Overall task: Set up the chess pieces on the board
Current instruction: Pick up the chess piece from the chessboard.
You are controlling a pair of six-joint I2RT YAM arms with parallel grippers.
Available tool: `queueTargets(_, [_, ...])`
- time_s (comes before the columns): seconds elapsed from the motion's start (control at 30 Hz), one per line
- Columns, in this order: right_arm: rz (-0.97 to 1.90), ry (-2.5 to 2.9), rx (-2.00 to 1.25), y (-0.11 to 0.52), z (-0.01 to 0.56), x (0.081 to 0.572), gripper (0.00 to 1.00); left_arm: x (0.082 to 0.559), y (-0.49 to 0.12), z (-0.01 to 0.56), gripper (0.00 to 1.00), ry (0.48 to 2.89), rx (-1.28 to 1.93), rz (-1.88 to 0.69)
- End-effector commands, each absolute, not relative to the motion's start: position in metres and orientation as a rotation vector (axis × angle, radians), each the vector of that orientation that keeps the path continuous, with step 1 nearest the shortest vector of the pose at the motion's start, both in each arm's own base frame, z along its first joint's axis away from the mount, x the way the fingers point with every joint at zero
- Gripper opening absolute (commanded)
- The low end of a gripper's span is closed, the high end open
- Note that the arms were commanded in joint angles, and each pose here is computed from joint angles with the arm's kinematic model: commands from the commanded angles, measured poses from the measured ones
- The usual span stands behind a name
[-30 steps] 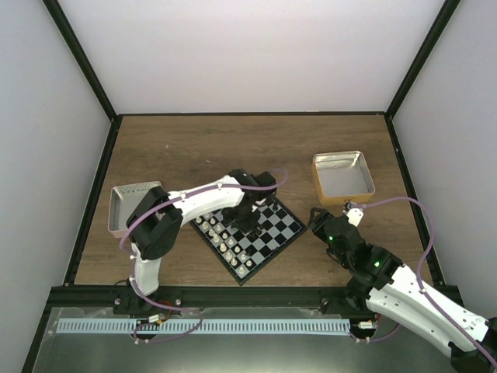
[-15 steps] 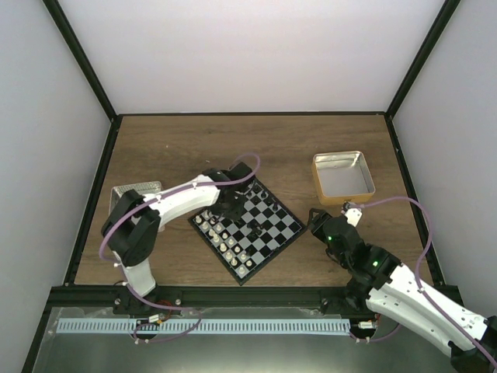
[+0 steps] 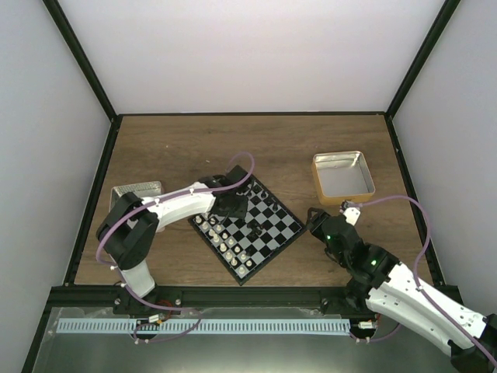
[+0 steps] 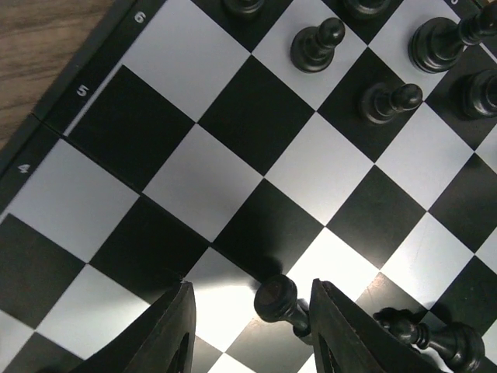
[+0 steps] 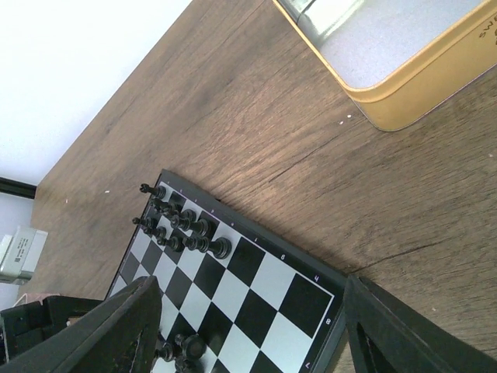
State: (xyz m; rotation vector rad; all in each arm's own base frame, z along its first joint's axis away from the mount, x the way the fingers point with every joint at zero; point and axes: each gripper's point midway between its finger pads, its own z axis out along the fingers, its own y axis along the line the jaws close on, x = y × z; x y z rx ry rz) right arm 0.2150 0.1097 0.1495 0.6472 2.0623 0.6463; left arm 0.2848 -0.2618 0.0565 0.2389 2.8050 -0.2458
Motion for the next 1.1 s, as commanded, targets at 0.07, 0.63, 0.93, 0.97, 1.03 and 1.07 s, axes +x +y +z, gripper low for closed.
queueTargets(0.07, [0.633,2.051,0.645,0.109,0.15,0.218,0.66,0.287,-0.277,0.051,0.45,2.786,0.16,-0.385])
queueTargets(0.63, [0.63,2.06,0.638,0.11,0.147,0.218,0.66,0.286,-0.282,0.03,0.38,2.835,-0.028,-0.425])
queueTargets(0.93, [0.632,2.059,0.638,0.11,0.146,0.218,0.66,0.28,-0.281,0.026,0.31,2.865,-0.048,-0.419])
queueTargets(0.97, [0.632,2.059,0.636,0.11,0.147,0.218,0.66,0.277,-0.28,0.025,0.32,2.87,-0.052,-0.417])
queueTargets(1.03, [0.639,2.06,0.635,0.112,0.147,0.219,0.66,0.274,-0.279,0.025,0.34,2.878,-0.057,-0.413])
queueTargets(1.07, [0.638,2.062,0.634,0.112,0.146,0.219,0.66,0.273,-0.278,0.025,0.34,2.881,-0.061,-0.409])
